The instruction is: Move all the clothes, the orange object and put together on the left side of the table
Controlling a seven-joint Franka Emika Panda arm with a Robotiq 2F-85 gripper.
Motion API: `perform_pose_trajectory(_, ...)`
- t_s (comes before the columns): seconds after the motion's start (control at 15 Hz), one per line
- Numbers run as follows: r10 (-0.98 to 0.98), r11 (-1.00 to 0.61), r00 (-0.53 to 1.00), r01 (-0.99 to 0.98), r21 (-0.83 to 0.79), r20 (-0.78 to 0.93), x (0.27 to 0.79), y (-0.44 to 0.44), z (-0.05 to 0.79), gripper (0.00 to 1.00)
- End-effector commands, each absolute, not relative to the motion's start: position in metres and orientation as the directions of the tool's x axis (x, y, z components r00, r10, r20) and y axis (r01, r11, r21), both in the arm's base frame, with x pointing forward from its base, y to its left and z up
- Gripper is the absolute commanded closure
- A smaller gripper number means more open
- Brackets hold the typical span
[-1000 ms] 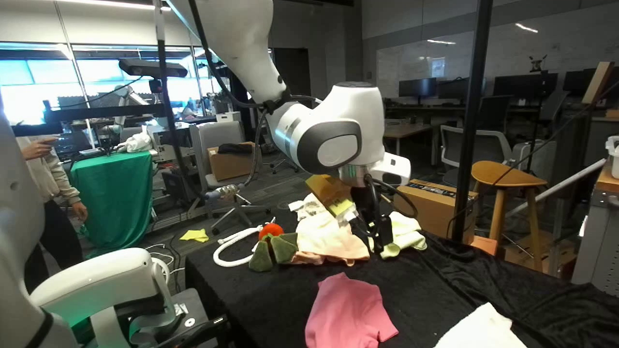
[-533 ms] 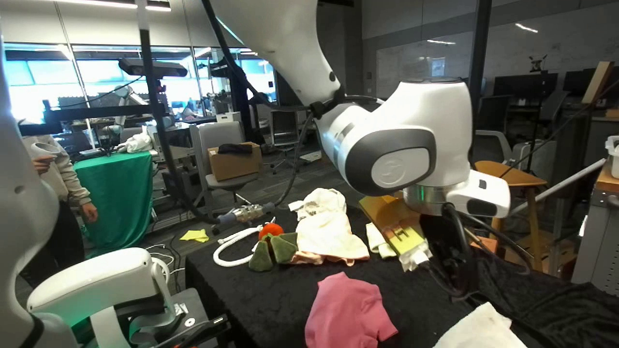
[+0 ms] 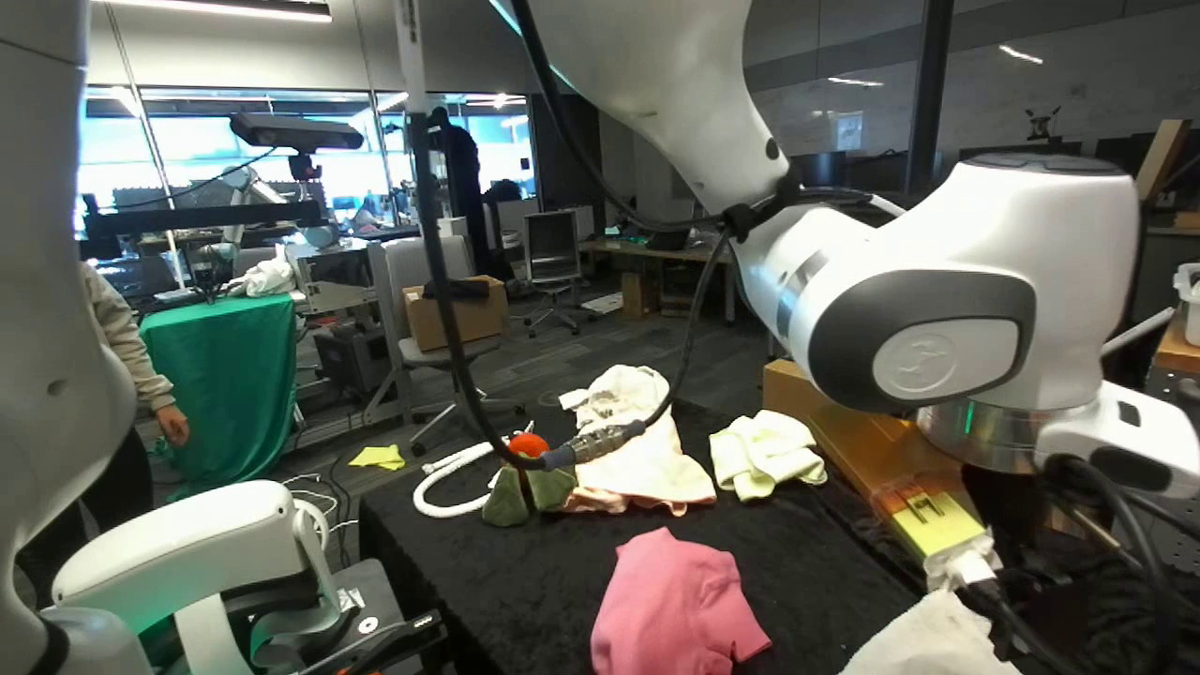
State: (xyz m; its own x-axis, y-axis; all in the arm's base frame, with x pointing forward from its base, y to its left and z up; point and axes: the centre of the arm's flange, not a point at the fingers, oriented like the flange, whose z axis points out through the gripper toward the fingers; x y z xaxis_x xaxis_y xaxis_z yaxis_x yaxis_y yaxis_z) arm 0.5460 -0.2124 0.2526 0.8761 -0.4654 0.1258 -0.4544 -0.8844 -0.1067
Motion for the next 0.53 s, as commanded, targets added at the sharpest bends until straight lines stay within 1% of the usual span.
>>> perform_pose_trajectory(0.0, -0.464, -0.883, 0.881, -0.453, -0.126, 0.087, 0.558, -0.257, 0.243, 0.0)
perform_pose_trajectory(0.2, -0.477, -0.871, 0.878, -0.468, -0.149, 0.035, 0.55, -0.282, 0.228, 0.0)
perform_pose_trajectory(0.47, -0.497, -0.852, 0.868, -0.491, -0.182, -0.01, 0.539, -0.295, 0.208, 0.0)
